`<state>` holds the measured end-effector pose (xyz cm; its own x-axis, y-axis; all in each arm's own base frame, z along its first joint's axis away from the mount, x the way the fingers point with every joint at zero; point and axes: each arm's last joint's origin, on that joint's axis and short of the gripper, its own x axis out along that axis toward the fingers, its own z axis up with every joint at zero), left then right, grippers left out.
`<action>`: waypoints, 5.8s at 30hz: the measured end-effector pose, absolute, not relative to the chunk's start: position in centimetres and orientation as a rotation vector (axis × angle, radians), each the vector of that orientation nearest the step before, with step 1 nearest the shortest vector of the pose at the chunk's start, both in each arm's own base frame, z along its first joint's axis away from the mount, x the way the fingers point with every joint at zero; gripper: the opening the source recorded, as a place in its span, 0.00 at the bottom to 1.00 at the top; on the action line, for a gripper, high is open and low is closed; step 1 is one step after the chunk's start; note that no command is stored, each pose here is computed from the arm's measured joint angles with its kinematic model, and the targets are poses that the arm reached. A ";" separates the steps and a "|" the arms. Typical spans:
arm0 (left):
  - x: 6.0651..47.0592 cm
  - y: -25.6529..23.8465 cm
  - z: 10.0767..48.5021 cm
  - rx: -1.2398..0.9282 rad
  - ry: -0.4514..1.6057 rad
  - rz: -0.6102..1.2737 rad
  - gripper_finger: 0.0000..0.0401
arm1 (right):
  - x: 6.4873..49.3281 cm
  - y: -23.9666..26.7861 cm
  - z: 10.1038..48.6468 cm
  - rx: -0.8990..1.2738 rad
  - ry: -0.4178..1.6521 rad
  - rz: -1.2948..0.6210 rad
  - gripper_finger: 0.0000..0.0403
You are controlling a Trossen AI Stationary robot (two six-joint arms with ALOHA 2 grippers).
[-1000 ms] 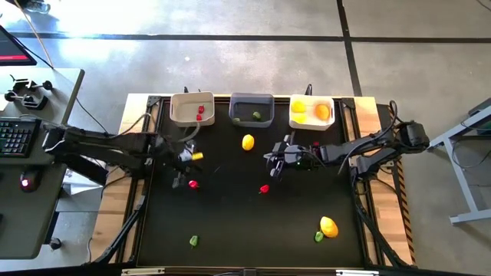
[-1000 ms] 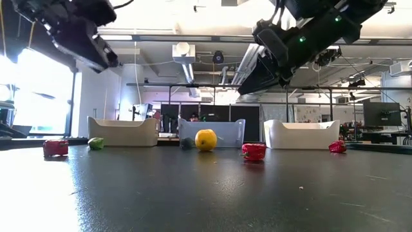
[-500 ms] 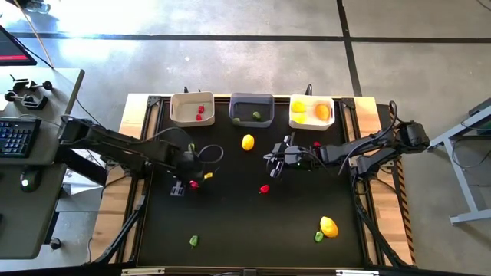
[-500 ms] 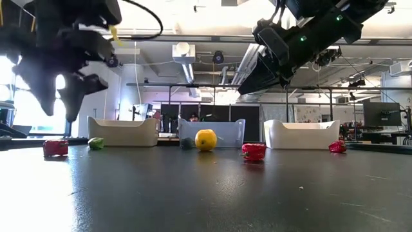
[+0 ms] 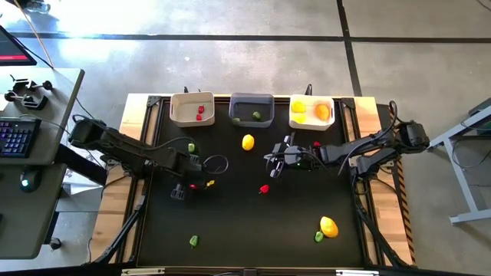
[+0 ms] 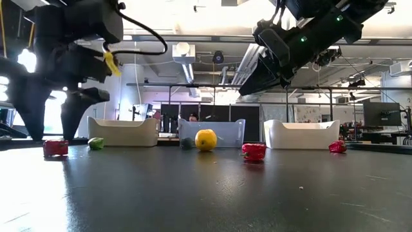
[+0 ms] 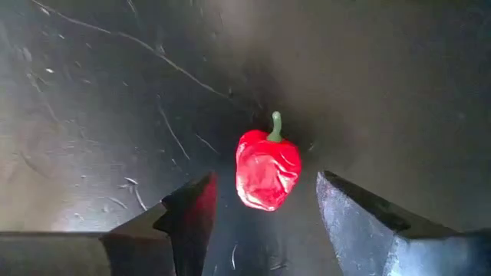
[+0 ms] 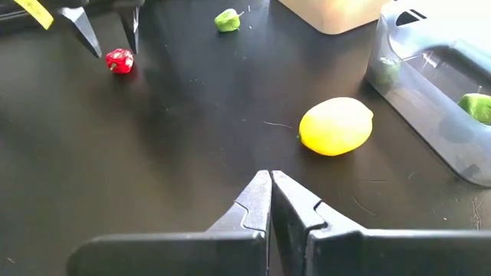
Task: Sort produce into baskets
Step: Put the red bell pepper into the gray bin, then put the green bell pepper into the transparent bin
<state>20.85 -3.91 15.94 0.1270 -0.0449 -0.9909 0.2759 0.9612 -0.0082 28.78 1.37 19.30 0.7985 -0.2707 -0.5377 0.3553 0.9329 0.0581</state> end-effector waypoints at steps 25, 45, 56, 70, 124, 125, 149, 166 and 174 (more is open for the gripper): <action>22.0 -3.6 16.4 0.202 1.418 -0.216 0.09 | 28.8 1.4 19.2 0.158 0.558 -0.338 0.01; 21.2 11.2 23.0 -0.028 1.274 0.370 0.10 | 28.6 1.4 19.1 0.165 0.575 -0.343 0.01; 18.3 17.2 23.7 -0.101 1.199 0.779 0.10 | 28.6 1.4 19.1 0.161 0.577 -0.343 0.01; 17.2 20.4 22.7 -0.204 1.147 0.892 0.10 | 28.6 1.4 19.1 0.160 0.577 -0.343 0.01; 22.6 -2.0 26.2 0.381 1.074 -0.382 0.26 | 28.6 1.1 19.2 0.018 0.576 -0.382 0.01; 22.6 -2.9 26.2 0.402 1.069 -0.416 0.26 | 28.7 1.1 19.3 0.019 0.570 -0.382 0.01; 21.2 -16.5 20.8 0.582 1.171 -0.789 0.05 | 29.8 3.9 18.4 0.051 0.488 -0.329 0.01; 19.1 -22.5 17.3 0.742 1.124 -0.870 0.42 | 29.6 7.4 16.9 0.090 0.485 -0.334 0.01; 19.8 -23.0 17.5 0.822 0.997 -0.817 0.47 | 29.4 8.4 17.1 0.079 0.455 -0.338 0.01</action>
